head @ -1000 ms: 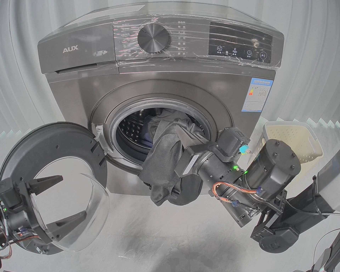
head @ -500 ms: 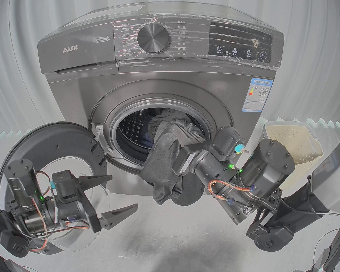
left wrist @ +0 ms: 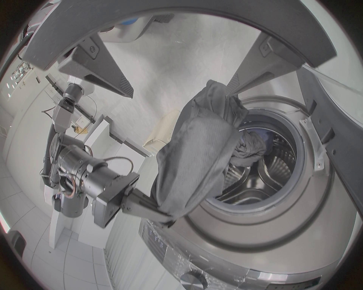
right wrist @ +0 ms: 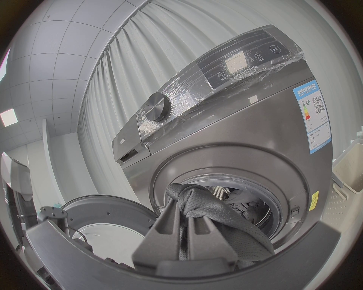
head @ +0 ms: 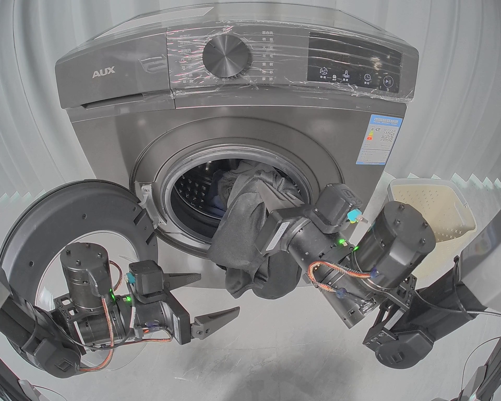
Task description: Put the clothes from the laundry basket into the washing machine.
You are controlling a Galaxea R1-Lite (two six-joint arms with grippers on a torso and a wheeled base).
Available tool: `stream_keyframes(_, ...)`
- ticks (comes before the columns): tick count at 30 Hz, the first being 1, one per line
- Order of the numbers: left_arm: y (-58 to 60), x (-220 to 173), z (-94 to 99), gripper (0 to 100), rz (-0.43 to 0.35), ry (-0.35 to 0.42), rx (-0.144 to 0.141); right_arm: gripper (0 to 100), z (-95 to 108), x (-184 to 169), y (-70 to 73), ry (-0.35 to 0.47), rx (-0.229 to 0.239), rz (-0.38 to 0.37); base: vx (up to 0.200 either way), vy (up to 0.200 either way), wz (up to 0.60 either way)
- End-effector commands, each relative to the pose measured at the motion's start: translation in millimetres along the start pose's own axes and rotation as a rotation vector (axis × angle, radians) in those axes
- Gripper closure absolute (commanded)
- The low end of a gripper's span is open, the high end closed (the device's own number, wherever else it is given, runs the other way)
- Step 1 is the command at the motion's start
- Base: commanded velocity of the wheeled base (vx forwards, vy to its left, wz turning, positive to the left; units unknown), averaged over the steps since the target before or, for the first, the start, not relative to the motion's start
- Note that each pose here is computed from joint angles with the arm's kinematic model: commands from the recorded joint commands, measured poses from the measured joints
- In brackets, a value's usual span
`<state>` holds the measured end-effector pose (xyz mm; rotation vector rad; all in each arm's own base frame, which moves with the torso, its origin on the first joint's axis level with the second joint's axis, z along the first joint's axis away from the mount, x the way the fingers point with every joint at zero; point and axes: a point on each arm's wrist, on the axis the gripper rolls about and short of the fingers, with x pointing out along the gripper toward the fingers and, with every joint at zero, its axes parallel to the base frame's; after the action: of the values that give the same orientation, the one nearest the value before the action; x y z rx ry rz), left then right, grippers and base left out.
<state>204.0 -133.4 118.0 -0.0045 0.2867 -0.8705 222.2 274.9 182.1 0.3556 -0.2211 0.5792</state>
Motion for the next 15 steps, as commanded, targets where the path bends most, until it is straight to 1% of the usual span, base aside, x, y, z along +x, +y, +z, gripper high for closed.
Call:
stream_keyframes(1, 1.5, 7.0, -11.1, 0, -0.004, 0.050, -0.010, 100, 7.4, -0.2, -1.8, -0.019, 0.006, -0.005, 0.000, 0.000, 0.00)
stream_keyframes(7, 5.0, 15.0, -18.7, 0, 0.002, 0.079, -0.020, 100, 12.3, -0.7, -2.9, -0.032, 0.008, -0.007, 0.000, 0.000, 0.00)
stream_keyframes(13, 9.2, 26.3, -23.6, 0, 0.005, 0.045, -0.019, 100, 12.2, -1.1, -2.0, -0.031, 0.011, -0.006, 0.000, 0.000, 0.00)
stream_keyframes(15, 11.0, 30.6, -32.1, 0, 0.006, 0.053, -0.023, 100, 12.1, -0.7, -1.3, -0.032, 0.010, -0.004, 0.000, 0.000, 0.00)
